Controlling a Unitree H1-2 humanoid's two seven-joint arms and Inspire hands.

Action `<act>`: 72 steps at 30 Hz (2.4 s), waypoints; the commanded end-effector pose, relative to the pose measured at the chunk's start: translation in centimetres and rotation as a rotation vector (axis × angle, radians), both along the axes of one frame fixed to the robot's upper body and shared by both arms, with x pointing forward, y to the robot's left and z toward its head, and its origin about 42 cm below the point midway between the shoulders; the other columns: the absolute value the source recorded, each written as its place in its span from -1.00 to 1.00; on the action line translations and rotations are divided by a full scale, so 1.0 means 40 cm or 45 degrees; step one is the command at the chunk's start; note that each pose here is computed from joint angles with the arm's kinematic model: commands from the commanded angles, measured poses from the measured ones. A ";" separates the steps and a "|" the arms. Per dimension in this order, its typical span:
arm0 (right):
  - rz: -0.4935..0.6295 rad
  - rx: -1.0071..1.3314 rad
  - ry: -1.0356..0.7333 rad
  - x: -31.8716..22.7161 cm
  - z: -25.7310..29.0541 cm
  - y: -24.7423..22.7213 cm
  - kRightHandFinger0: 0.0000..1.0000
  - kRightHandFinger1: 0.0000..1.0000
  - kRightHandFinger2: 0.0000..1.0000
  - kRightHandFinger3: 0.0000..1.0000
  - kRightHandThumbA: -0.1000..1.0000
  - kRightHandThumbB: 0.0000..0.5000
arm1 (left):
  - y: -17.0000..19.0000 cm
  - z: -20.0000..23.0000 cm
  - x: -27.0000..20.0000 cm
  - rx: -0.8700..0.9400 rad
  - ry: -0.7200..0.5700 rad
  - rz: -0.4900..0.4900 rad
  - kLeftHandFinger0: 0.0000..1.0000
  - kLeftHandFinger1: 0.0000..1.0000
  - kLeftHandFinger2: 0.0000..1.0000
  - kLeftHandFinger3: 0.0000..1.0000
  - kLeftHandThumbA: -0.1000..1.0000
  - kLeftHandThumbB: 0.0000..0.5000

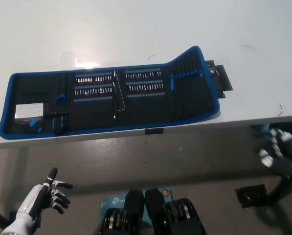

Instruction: The robot uses its right hand to lift an edge of the toolkit kept in middle of the desk and make one fold in it

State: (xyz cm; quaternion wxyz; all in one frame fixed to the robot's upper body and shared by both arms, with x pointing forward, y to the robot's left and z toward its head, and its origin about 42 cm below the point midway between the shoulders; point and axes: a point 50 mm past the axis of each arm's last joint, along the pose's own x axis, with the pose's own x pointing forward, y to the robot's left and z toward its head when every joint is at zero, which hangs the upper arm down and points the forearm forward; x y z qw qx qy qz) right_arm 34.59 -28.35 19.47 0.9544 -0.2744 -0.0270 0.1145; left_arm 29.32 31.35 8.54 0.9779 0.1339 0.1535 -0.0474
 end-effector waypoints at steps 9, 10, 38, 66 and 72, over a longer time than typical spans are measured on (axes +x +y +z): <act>0.400 -0.125 -0.247 0.048 0.304 0.133 -0.62 -0.49 -0.10 0.45 -0.46 -0.69 | -0.001 0.030 0.013 -0.043 -0.041 -0.008 -0.25 -0.27 -0.32 0.10 1.00 0.91; 0.380 -0.120 -0.252 0.057 0.309 0.135 -0.60 -0.47 -0.06 0.47 -0.49 -0.69 | -0.001 0.030 0.012 -0.044 -0.040 -0.005 -0.26 -0.27 -0.33 0.09 1.00 0.96; -0.313 0.412 0.024 0.266 0.151 0.089 1.00 1.00 1.00 1.00 -0.28 -0.42 | -0.009 0.013 -0.008 -0.042 -0.041 0.005 -0.28 -0.25 -0.25 0.12 1.00 0.98; -0.351 0.519 0.151 0.268 0.024 0.338 1.00 1.00 1.00 1.00 -0.61 -0.64 | -0.005 0.030 0.004 -0.043 -0.066 0.006 -0.33 -0.26 -0.33 0.09 1.00 1.00; -0.370 0.595 0.157 0.260 0.004 0.346 0.52 0.89 1.00 1.00 -0.69 -0.55 | -0.006 0.040 0.016 -0.045 -0.075 -0.012 -0.33 -0.26 -0.27 0.12 1.00 0.98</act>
